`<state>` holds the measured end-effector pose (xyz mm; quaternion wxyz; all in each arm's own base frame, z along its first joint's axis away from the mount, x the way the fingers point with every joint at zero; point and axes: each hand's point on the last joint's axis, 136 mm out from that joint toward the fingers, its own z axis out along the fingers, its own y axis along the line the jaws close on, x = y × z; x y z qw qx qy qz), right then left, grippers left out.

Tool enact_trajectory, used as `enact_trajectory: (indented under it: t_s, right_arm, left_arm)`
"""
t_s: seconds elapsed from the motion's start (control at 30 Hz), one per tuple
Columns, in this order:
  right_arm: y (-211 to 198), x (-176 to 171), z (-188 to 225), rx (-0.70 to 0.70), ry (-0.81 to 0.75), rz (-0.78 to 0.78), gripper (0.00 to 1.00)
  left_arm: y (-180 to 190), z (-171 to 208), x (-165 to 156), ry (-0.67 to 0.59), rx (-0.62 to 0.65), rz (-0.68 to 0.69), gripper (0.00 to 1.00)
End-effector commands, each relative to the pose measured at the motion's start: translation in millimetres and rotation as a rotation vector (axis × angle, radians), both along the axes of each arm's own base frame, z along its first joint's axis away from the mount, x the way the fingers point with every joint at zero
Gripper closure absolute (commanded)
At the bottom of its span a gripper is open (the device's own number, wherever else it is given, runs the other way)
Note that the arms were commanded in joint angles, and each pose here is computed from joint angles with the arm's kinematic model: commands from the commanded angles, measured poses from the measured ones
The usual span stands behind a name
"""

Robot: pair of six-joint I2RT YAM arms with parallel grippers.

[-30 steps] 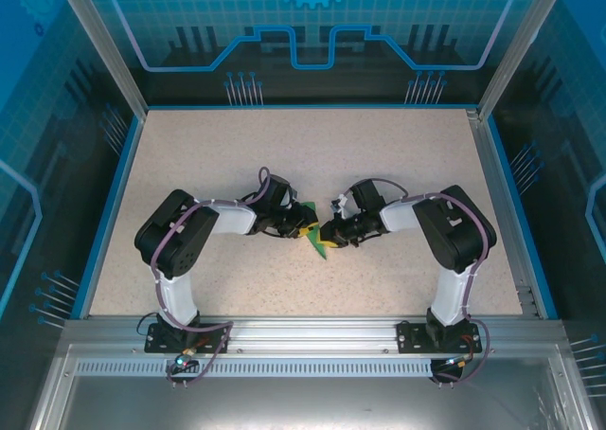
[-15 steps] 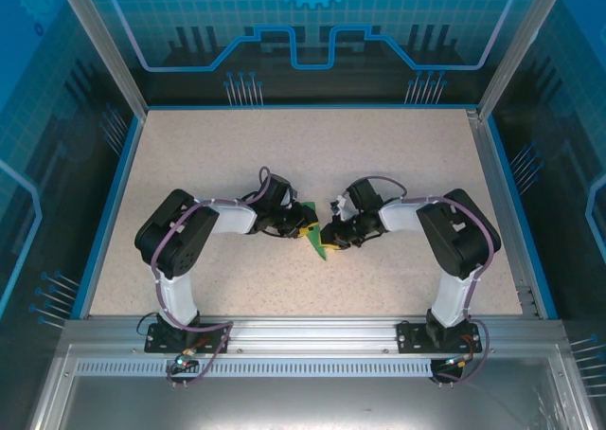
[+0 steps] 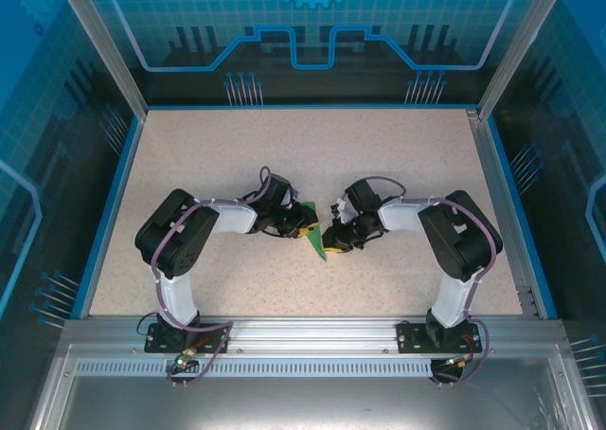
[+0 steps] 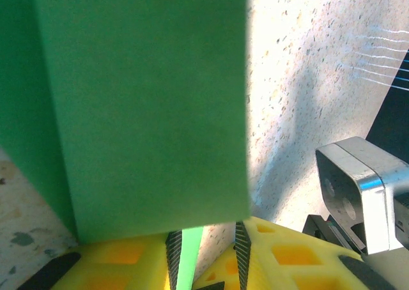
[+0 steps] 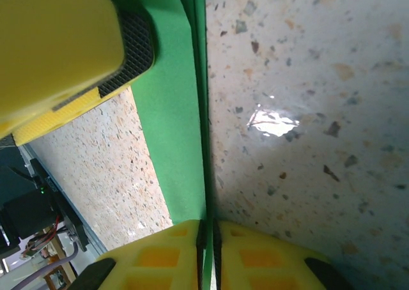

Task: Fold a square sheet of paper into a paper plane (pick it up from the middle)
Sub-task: Fold the wing for the fifth time at the center of the table.

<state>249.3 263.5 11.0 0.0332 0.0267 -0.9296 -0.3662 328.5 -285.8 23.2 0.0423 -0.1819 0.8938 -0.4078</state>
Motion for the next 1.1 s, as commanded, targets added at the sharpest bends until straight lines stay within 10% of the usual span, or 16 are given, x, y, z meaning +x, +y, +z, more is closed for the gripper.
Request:
enact_trajectory:
  t_s: [0.0, 0.6, 1.07]
  right_arm:
    - [-18, -24, -17, -0.129, 0.064, -0.008, 0.85]
    - [32, 10, 56, 0.194, -0.028, -0.067, 0.89]
    - [29, 3, 9, 0.058, 0.026, -0.048, 0.92]
  left_arm:
    - [11, -24, -13, 0.074, 0.077, -0.002, 0.68]
    - [11, -25, -15, 0.078, 0.074, -0.010, 0.68]
    - [10, -25, -16, 0.078, 0.077, -0.018, 0.69]
